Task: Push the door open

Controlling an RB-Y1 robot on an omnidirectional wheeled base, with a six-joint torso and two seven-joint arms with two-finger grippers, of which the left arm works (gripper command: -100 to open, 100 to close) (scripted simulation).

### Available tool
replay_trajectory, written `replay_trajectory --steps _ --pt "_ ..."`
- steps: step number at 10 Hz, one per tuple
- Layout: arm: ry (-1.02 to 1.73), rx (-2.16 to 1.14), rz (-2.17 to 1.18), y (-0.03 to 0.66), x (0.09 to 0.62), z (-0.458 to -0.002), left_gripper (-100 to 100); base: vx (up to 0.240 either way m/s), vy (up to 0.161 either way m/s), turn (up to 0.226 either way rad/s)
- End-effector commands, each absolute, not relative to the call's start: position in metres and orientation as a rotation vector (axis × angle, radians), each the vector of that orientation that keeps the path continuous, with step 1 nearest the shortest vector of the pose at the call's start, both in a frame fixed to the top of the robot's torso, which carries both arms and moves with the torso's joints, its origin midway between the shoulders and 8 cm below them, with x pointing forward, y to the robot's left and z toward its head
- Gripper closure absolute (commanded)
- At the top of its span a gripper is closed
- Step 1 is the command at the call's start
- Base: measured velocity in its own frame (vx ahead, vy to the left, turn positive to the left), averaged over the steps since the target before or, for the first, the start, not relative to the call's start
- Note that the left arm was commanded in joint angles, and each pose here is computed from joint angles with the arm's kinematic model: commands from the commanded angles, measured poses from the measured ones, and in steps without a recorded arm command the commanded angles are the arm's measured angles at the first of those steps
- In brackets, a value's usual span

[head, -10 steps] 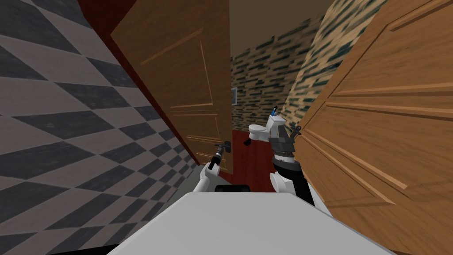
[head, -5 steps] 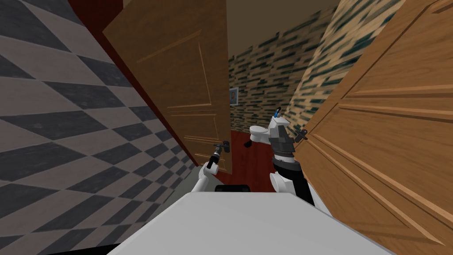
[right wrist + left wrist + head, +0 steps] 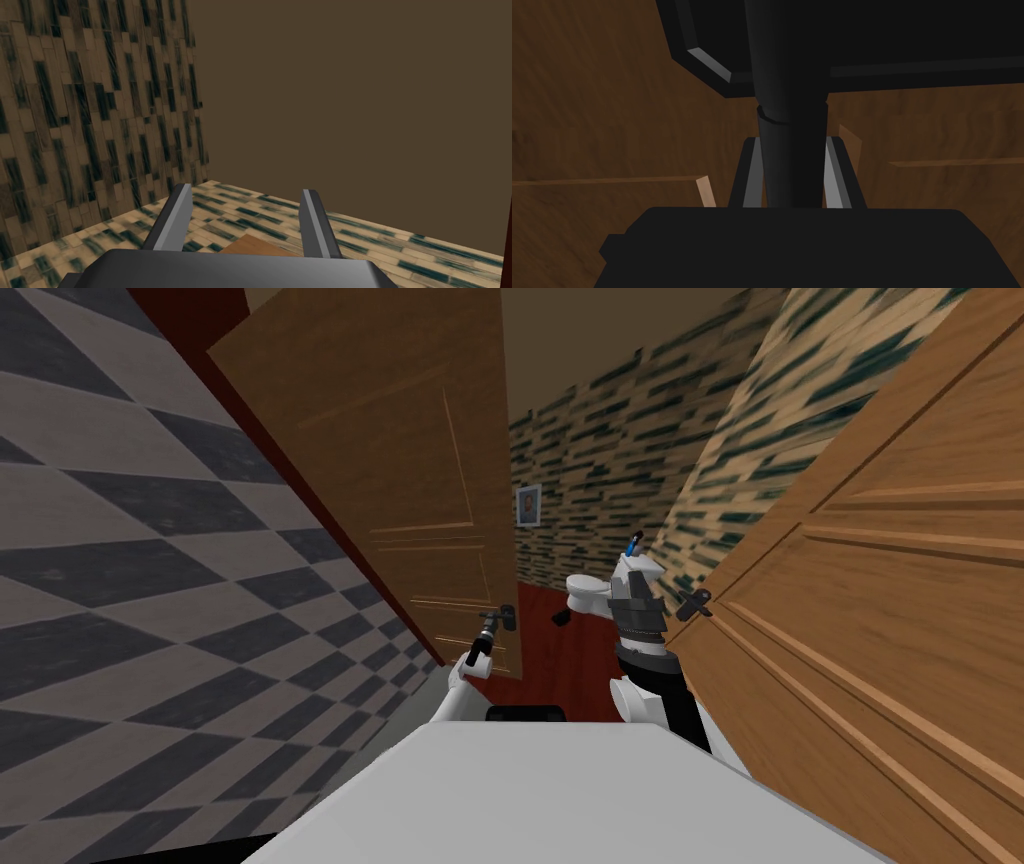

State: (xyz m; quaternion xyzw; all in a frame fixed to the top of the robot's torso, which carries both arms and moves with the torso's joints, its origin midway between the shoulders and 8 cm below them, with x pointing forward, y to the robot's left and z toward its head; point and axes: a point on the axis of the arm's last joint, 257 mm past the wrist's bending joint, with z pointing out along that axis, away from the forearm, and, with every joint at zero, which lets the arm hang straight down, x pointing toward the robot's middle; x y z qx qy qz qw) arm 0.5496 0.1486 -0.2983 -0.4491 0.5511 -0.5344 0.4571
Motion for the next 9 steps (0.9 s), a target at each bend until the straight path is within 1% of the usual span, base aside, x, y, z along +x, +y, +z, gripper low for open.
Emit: replay_trajectory --steps 1,5,9 --pt "1.323 -1.112 -1.296 0.169 0.554 -0.291 100 0.140 -0.169 0.080" --pt "1.287 -1.145 -1.270 0.187 0.559 -0.291 100 0.132 -0.148 0.080" --pt "1.253 -1.179 -1.251 0.200 0.563 -0.292 100 0.154 -0.123 0.063"
